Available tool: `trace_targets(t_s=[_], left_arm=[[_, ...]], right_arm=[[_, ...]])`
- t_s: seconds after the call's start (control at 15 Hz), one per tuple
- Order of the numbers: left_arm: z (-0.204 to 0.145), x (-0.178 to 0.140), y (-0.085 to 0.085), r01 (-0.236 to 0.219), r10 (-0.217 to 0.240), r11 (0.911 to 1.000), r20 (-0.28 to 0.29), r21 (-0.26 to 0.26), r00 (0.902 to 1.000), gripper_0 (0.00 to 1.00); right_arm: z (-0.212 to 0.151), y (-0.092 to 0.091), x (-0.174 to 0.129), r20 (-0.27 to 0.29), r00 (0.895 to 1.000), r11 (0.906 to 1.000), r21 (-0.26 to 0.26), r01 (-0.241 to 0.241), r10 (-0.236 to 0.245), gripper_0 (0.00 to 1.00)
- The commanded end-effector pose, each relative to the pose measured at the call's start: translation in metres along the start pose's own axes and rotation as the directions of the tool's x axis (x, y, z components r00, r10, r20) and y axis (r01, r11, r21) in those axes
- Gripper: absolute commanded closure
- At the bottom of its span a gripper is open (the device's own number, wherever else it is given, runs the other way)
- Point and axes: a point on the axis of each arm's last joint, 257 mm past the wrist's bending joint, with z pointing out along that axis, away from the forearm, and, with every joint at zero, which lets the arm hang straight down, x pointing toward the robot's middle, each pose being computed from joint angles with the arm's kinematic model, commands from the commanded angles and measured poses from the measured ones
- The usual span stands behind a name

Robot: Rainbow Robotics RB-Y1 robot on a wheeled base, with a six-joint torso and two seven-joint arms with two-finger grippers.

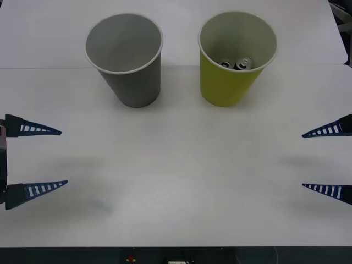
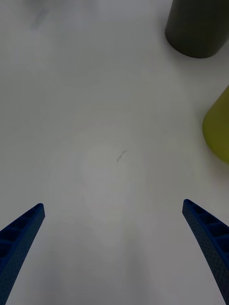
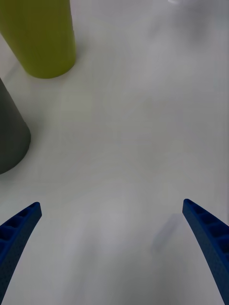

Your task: Put the can into the green bin and the plastic bottle into the gray bin

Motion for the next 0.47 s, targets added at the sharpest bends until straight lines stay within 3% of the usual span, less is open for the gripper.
trace_targets(t_s=[0.07, 0.47], left_arm=[[-0.0063, 0.0081, -0.0126, 0.019, -0.019, 0.9998, 0.003, 0.011, 0.9998, 0.00], [-0.0060, 0.0086, -0.0183, 0.013, -0.013, 0.9996, 0.005, 0.024, 0.9999, 0.00]], right_arm=[[0.0000, 0.0000, 0.0000, 0.000, 1.000, 1.0000, 0.000, 0.000, 0.000, 0.00], [0.0000, 0.0000, 0.0000, 0.000, 1.000, 1.0000, 0.000, 0.000, 0.000, 0.00]])
